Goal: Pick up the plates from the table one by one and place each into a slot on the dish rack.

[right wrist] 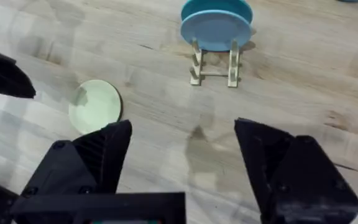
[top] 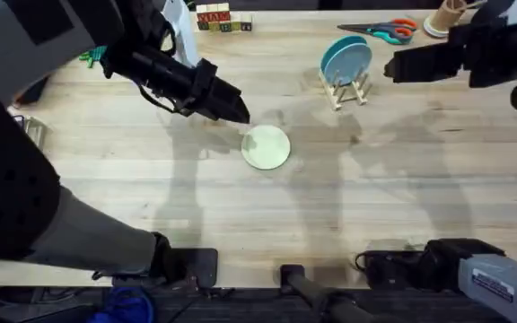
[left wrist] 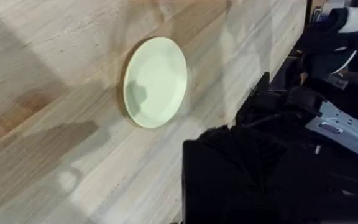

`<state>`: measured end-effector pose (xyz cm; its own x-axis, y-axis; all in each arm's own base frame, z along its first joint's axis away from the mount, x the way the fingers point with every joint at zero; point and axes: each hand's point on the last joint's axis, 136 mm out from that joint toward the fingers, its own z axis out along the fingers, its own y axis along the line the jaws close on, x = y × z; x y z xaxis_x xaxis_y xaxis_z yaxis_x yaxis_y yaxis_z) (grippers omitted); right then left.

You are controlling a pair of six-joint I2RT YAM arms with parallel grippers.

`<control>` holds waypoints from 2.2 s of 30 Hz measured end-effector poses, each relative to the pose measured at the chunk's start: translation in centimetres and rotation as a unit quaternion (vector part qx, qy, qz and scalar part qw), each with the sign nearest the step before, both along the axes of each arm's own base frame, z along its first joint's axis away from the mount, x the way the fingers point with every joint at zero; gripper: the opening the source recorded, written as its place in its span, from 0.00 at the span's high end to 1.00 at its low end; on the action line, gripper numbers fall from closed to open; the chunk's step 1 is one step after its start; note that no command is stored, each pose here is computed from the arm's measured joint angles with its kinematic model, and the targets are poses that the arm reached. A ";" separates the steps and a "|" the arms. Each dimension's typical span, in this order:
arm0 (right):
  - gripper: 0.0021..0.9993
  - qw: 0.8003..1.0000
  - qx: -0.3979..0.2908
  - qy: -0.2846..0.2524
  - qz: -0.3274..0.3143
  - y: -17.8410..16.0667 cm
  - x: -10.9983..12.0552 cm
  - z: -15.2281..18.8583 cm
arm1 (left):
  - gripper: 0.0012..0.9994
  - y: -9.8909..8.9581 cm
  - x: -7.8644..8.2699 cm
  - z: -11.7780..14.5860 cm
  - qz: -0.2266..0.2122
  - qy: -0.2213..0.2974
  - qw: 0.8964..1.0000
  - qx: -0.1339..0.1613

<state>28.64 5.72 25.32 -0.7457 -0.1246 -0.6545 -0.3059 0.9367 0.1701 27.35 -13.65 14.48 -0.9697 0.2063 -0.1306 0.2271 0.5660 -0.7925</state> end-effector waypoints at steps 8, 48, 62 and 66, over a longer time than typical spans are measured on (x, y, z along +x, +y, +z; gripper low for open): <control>0.00 1.000 0.000 0.000 0.000 0.0 0.0 0.0 | 0.96 0.0 0.1 -0.1 0.000 -0.003 1.000 0.002; 0.00 1.000 0.000 0.000 0.000 0.0 0.0 0.0 | 0.96 0.0 0.3 -7.1 -0.002 0.061 0.998 0.002; 0.00 1.000 0.000 0.000 0.000 0.0 0.0 0.0 | 0.96 0.1 -0.6 -11.1 -0.005 0.130 0.991 0.003; 0.00 1.000 0.000 0.000 0.000 0.0 0.0 0.0 | 0.96 0.1 -0.6 -11.4 -0.009 0.130 0.991 0.005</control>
